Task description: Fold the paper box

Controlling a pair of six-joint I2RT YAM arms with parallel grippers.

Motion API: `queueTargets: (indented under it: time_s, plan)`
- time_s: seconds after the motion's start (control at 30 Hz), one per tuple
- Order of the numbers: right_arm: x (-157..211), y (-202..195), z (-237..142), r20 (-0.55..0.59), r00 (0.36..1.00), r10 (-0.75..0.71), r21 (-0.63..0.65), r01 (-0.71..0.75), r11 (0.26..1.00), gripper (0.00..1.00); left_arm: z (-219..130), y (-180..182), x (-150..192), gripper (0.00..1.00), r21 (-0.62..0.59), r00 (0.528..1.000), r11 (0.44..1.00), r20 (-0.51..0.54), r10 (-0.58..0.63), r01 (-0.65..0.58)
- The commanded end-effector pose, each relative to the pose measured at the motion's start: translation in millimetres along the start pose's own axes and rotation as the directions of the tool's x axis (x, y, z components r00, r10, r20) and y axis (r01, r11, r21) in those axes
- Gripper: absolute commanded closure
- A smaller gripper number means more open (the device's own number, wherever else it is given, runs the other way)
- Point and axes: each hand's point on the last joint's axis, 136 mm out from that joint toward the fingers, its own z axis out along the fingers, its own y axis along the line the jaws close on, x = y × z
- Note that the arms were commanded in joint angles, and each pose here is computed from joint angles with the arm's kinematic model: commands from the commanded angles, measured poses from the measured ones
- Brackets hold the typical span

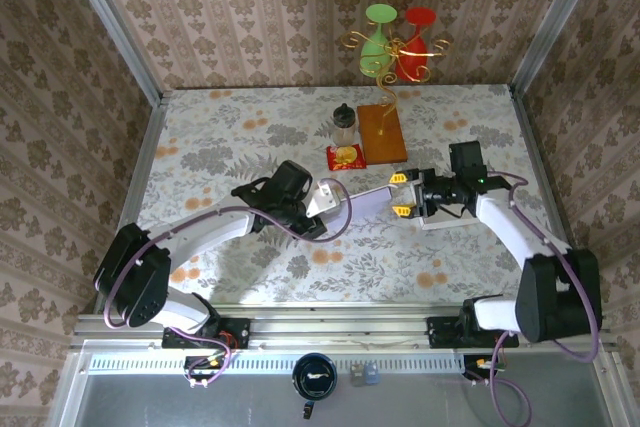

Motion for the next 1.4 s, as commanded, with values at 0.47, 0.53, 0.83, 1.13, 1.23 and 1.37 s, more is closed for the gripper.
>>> queueTargets:
  time_s: [0.47,0.53,0.83,1.13,1.23,1.37]
  plan:
    - [37,4,7,0.405,0.823,-0.398,-0.029,0.447,0.894,0.49,-8,5,-3,0.51,0.066,0.993,0.991,0.002,-0.118,0.118]
    - [40,6,17,0.389,0.822,-0.416,-0.011,0.456,0.89,0.49,-7,6,-3,0.51,0.068,0.993,0.99,0.001,-0.121,0.12]
    - [36,14,42,0.376,0.822,-0.428,0.008,0.459,0.888,0.51,-5,7,-7,0.5,0.074,0.993,0.991,-0.001,-0.115,0.114]
    - [22,0,61,0.364,0.839,-0.405,0.057,0.413,0.909,0.58,-5,11,-13,0.49,0.073,0.994,0.992,0.003,-0.105,0.104]
    - [18,-5,62,0.37,0.841,-0.395,0.082,0.394,0.915,0.61,-5,12,-16,0.49,0.07,0.995,0.993,0.007,-0.098,0.097]
    - [12,-16,64,0.373,0.849,-0.375,0.123,0.355,0.927,0.66,-5,11,-19,0.48,0.069,0.997,0.994,0.007,-0.082,0.081]
